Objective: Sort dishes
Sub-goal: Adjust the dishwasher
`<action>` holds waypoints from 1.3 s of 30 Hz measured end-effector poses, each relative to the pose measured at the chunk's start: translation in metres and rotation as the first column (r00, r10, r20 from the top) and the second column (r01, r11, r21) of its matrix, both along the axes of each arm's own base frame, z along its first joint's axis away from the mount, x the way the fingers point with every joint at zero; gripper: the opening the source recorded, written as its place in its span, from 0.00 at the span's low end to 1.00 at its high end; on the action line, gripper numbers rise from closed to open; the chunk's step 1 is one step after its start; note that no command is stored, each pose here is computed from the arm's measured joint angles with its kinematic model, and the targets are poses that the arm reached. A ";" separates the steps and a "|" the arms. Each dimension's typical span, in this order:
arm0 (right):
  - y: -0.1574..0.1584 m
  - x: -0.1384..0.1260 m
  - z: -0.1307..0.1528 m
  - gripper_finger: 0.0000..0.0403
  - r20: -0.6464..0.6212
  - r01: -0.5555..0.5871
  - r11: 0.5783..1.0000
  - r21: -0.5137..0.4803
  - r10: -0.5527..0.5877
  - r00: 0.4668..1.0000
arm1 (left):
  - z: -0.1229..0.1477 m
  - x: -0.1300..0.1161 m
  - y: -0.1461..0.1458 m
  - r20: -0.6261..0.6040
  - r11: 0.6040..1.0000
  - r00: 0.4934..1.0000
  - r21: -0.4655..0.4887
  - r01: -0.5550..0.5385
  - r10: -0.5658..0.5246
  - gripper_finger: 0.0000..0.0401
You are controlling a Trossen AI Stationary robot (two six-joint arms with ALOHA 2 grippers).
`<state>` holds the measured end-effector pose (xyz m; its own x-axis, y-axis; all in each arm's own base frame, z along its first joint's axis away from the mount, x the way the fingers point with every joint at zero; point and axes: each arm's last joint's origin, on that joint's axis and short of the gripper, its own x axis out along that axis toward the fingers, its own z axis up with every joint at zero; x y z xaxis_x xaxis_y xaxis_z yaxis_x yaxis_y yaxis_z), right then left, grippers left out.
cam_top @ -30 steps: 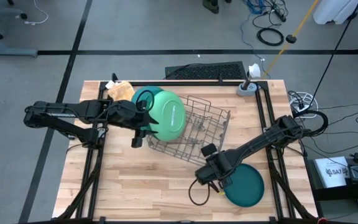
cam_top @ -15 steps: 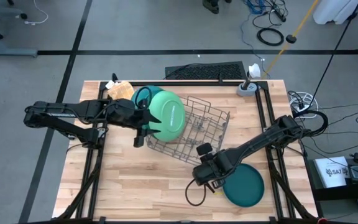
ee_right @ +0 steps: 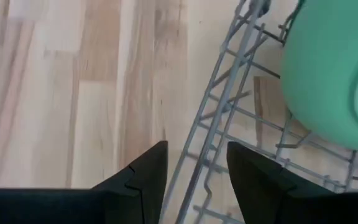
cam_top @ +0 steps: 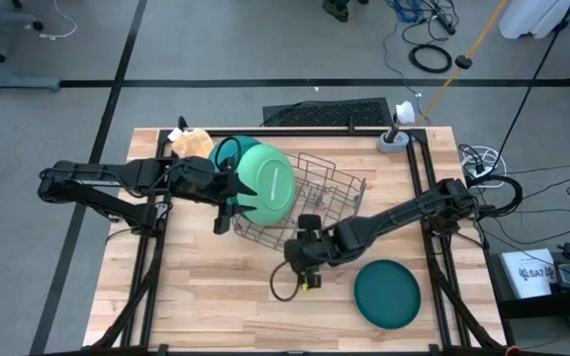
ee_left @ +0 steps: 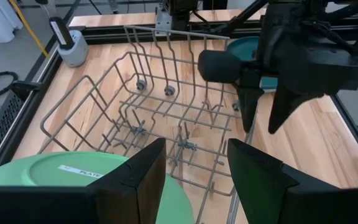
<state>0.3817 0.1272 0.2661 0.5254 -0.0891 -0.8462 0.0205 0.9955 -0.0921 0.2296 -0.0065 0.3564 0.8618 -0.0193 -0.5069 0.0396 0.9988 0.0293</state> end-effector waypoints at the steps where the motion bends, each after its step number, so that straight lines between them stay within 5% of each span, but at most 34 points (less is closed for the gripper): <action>1: -0.003 0.002 0.001 0.40 0.014 0.021 1.000 0.016 -0.021 1.000 | 0.000 0.000 0.000 0.000 1.000 1.000 0.000 0.000 0.000 0.45; 10: -0.017 0.016 -0.014 0.40 -0.027 0.042 0.991 0.127 -0.039 0.999 | 0.000 0.000 0.000 -0.001 1.000 1.000 0.000 0.000 0.000 0.45; 16: -0.015 0.020 -0.032 0.38 -0.086 0.037 0.993 0.116 -0.027 0.996 | 0.000 0.000 0.000 -0.004 1.000 1.000 0.001 0.000 0.000 0.45; 29: -0.016 0.018 -0.033 0.04 -0.111 -0.080 0.996 0.035 0.083 0.990 | 0.000 0.000 0.000 -0.005 1.000 1.000 0.002 -0.002 0.002 0.45; 39: -0.011 0.015 -0.033 0.04 -0.146 -0.217 0.975 0.041 0.221 0.964 | 0.000 0.000 0.000 -0.005 1.000 1.000 0.002 -0.002 0.002 0.45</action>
